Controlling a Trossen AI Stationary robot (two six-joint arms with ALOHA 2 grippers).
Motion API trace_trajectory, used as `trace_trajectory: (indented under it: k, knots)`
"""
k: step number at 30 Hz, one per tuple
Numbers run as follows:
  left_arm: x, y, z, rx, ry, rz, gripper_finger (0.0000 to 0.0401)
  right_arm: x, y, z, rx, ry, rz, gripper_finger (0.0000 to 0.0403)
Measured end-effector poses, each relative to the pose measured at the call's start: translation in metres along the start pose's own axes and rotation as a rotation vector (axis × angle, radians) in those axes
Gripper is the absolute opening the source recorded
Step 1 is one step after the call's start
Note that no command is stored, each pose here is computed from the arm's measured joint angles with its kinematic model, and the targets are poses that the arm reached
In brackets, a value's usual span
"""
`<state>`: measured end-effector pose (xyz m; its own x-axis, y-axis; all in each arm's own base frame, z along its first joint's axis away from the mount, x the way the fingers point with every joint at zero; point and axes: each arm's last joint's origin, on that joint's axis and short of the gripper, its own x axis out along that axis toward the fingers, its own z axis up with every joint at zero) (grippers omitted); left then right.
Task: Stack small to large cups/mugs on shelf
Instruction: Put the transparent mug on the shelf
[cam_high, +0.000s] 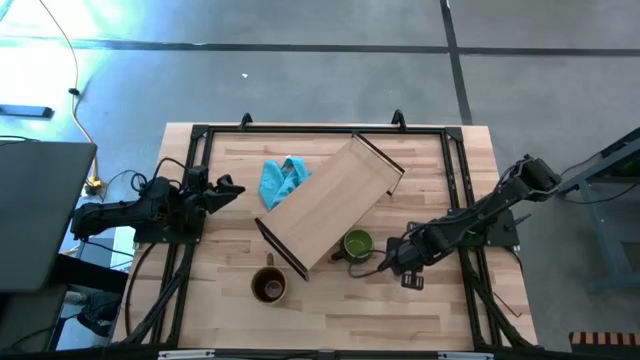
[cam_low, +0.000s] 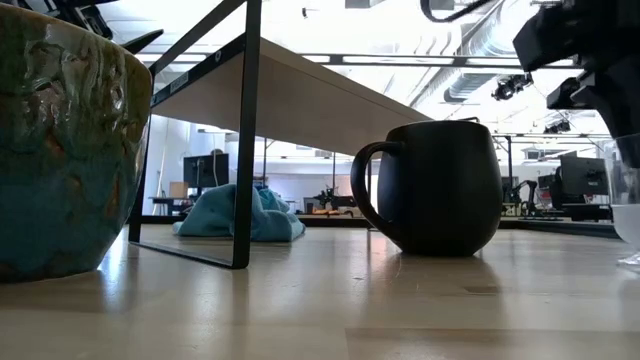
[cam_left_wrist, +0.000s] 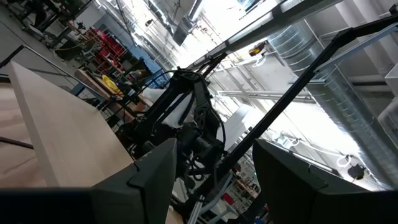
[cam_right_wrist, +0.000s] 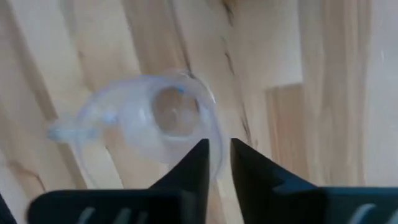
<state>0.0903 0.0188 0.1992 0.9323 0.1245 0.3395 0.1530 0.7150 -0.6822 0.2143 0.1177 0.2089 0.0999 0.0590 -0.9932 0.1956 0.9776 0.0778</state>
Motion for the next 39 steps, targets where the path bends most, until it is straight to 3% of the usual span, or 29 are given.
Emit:
trace_trajectory:
  k: [7, 19, 30, 39]
  knots:
    - [0.0000, 0.0000, 0.0000, 0.000, 0.000, 0.000, 0.0200, 0.0000, -0.0010, -0.0010, 0.040, 0.014, -0.006, 0.0105]
    - [0.0000, 0.0016, -0.0013, -0.002, 0.012, 0.017, 0.0200, -0.0080, -0.0034, -0.0025, 0.223, 0.007, 0.036, 0.0108]
    - [-0.0002, 0.0044, -0.0038, -0.004, 0.037, 0.047, 0.0200, -0.0091, -0.0046, 0.0018, 0.190, -0.043, 0.034, 0.0108]
    - [-0.0002, 0.0049, -0.0044, -0.003, 0.045, 0.051, 0.0200, -0.0091, -0.0090, -0.0007, 0.557, 0.059, 0.050, 0.0108]
